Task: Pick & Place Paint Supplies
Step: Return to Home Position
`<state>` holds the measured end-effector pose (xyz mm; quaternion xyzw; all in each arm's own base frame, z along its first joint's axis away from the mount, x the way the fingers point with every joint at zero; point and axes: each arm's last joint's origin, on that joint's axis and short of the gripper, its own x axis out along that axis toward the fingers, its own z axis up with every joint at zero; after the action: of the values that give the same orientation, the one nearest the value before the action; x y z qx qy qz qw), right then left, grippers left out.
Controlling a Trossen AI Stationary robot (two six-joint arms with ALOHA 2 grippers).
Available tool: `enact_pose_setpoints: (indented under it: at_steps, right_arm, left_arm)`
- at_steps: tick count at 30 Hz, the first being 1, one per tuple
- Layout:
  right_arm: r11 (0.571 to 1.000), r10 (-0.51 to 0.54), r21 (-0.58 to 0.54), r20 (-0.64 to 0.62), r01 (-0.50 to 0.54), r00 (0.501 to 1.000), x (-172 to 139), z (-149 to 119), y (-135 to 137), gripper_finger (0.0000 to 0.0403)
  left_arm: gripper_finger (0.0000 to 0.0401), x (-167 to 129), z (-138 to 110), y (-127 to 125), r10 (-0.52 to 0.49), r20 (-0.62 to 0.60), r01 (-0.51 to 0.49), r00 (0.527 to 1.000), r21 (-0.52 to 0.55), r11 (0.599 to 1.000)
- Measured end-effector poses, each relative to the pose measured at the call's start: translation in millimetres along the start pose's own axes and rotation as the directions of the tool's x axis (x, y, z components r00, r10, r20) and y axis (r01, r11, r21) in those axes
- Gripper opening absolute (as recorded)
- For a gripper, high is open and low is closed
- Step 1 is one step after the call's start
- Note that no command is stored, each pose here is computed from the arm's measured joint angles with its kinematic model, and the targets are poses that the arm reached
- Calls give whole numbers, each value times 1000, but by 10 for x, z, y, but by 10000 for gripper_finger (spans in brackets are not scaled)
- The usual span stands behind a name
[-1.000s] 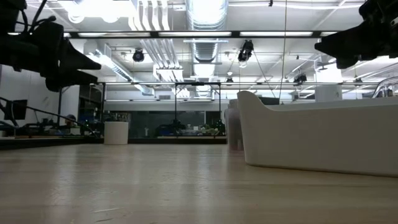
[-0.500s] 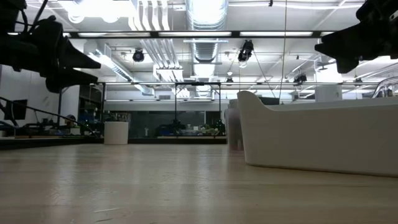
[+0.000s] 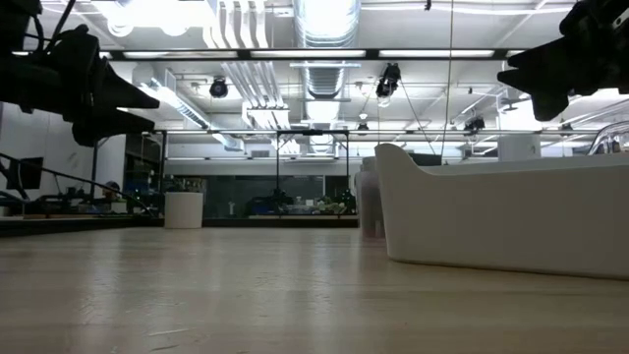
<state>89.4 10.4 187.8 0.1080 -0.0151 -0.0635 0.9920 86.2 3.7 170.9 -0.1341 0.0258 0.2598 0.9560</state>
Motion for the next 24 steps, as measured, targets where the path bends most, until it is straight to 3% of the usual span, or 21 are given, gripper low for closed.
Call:
enact_pose_setpoints:
  at_steps: [24]
  right_arm:
    - [1000, -1, -6, 0, 1, 1000, 0, 0, 0, 143]
  left_arm:
    - [295, 0, -1, 0, 0, 0, 0, 1000, 4, 1000]
